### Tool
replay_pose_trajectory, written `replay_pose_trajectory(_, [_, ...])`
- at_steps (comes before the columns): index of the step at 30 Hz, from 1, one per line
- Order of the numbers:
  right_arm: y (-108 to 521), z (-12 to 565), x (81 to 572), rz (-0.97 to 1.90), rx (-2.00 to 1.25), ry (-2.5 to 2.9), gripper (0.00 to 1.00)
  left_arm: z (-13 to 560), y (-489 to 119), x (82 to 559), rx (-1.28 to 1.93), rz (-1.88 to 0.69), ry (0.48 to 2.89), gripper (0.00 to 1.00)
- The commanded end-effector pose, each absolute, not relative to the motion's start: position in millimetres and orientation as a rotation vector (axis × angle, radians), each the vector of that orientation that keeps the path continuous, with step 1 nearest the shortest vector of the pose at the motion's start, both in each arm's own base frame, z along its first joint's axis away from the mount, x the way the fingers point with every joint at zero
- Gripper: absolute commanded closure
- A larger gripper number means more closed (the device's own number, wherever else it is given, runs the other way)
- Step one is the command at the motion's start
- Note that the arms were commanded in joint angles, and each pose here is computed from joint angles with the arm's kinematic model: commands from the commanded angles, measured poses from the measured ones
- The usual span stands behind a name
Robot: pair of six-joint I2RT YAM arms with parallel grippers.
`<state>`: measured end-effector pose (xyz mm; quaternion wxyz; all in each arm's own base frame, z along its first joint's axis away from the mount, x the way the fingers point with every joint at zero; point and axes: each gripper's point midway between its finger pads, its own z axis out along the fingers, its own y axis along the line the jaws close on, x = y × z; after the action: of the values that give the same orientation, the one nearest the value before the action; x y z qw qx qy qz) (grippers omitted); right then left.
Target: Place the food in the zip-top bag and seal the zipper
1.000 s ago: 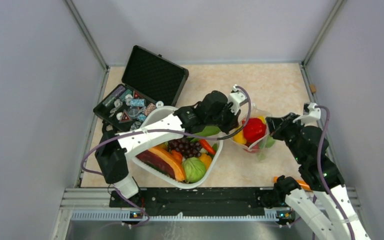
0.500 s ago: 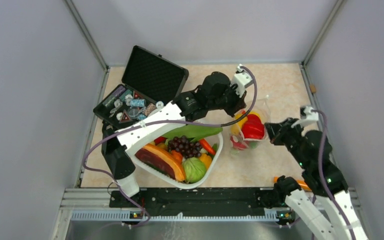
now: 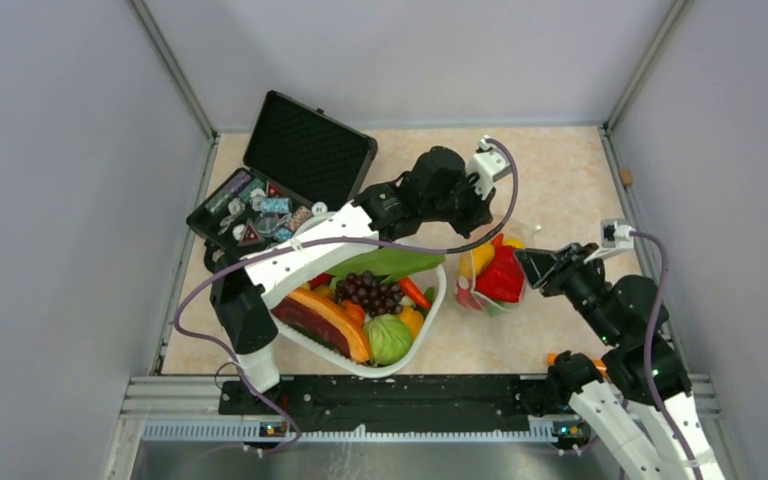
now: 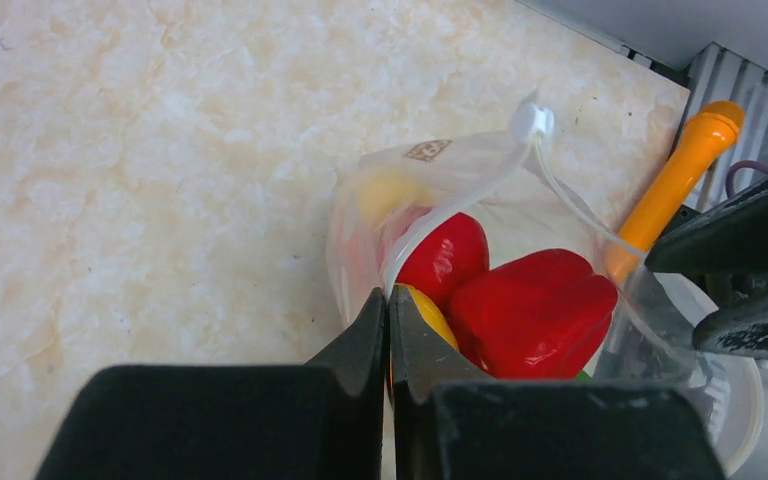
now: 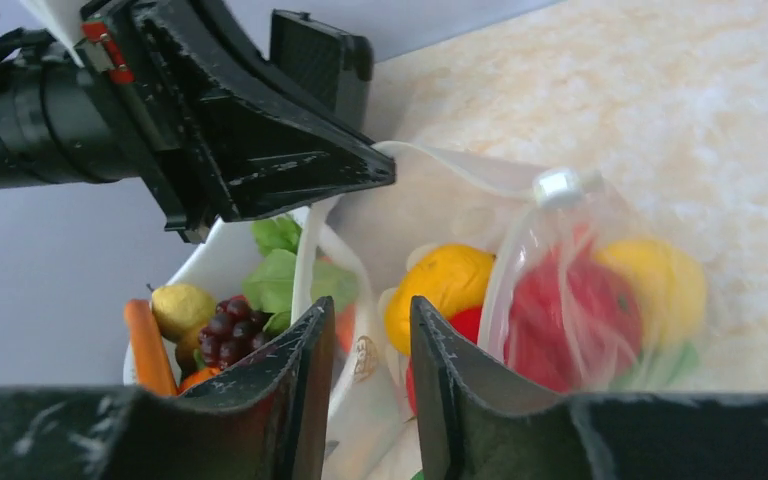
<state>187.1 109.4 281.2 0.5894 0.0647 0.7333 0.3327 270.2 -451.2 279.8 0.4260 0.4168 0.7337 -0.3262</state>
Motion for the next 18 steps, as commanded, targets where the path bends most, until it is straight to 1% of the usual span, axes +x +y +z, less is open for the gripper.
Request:
replay_pose_trajectory(1, [133,292,188,0.852,0.019,1.725,0.64,311,-460,263,1.060,-0.905,1.704,1.00])
replay_pose_trajectory(3, [121,284,195,0.754,0.062,1.798,0.62,306,-460,263,1.071,-0.898,1.701,1.00])
replay_pose_trajectory(5, [107,289,196,0.644,0.052,1.797,0.59,299,-456,266,1.078,-0.871,1.717,1.00])
replay_pose_trajectory(8, [82,324,199,0.495,0.038,1.673,0.54,291,-448,274,1.085,-0.833,1.721,1.00])
replay_pose_trajectory(11, [72,352,207,0.403,0.014,1.617,0.54,288,-439,284,1.081,-0.810,1.706,1.00])
replay_pose_trajectory(13, [72,354,218,0.352,-0.017,1.658,0.53,290,-436,288,1.086,-0.812,1.692,1.00])
replay_pose_trajectory(15, [63,346,234,0.258,0.034,1.726,0.51,294,-435,289,1.095,-0.839,1.676,1.00])
replay_pose_trajectory(18, [61,341,250,0.198,0.054,1.749,0.45,306,-439,283,1.106,-0.905,1.639,1.00])
